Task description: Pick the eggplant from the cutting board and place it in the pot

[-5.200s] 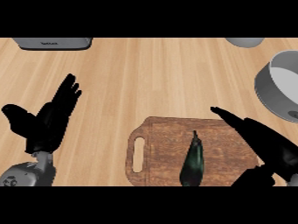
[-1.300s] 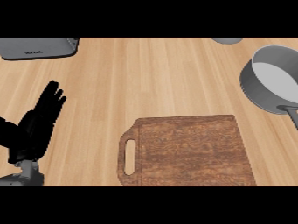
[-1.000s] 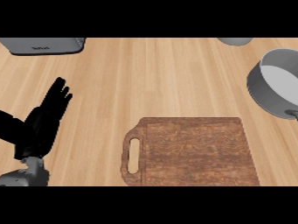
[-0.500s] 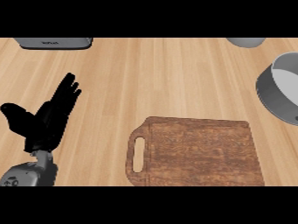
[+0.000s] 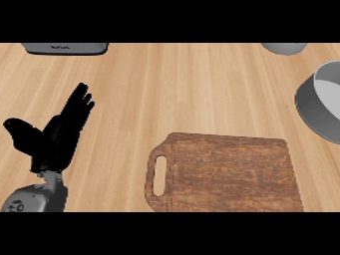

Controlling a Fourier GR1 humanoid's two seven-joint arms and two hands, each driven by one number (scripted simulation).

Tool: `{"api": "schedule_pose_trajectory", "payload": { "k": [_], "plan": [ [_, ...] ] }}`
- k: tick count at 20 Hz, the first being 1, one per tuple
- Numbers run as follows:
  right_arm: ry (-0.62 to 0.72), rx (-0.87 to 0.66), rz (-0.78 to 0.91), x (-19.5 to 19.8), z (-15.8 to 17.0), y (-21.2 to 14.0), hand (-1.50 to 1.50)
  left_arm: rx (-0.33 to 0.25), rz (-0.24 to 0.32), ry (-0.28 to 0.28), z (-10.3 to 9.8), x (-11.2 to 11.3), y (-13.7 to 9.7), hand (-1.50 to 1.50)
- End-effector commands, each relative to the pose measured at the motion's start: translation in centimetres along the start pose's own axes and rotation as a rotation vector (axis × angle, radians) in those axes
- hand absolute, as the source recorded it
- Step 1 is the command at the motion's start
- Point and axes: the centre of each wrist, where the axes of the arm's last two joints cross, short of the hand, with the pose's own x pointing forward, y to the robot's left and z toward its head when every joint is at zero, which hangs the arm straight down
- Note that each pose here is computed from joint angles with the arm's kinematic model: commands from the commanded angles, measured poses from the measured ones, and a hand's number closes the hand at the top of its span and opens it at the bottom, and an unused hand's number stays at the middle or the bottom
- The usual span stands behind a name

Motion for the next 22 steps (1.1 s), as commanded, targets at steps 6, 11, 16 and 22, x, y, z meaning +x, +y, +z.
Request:
{"api": "schedule_pose_trajectory", "payload": {
  "k": [6,11,16,22],
  "plan": [
    [0.137,0.169,-0.157,-0.7,-3.0,7.1,-1.50,-0.009,0.007,-0.002,0.6,0.2,1.3,0.00],
    [0.179,0.281,-0.303,-1.1,-4.3,10.0,-1.50,0.012,-0.003,-0.002,-1.2,0.7,1.3,0.00],
    [0.146,0.074,-0.529,-2.2,-6.2,7.0,-1.50,-0.012,-0.002,0.002,0.7,-0.5,0.9,0.00],
    [0.123,-0.195,-0.674,-3.0,-5.7,3.9,-1.50,0.023,0.001,0.004,-0.2,0.5,0.6,0.00]
  ]
}}
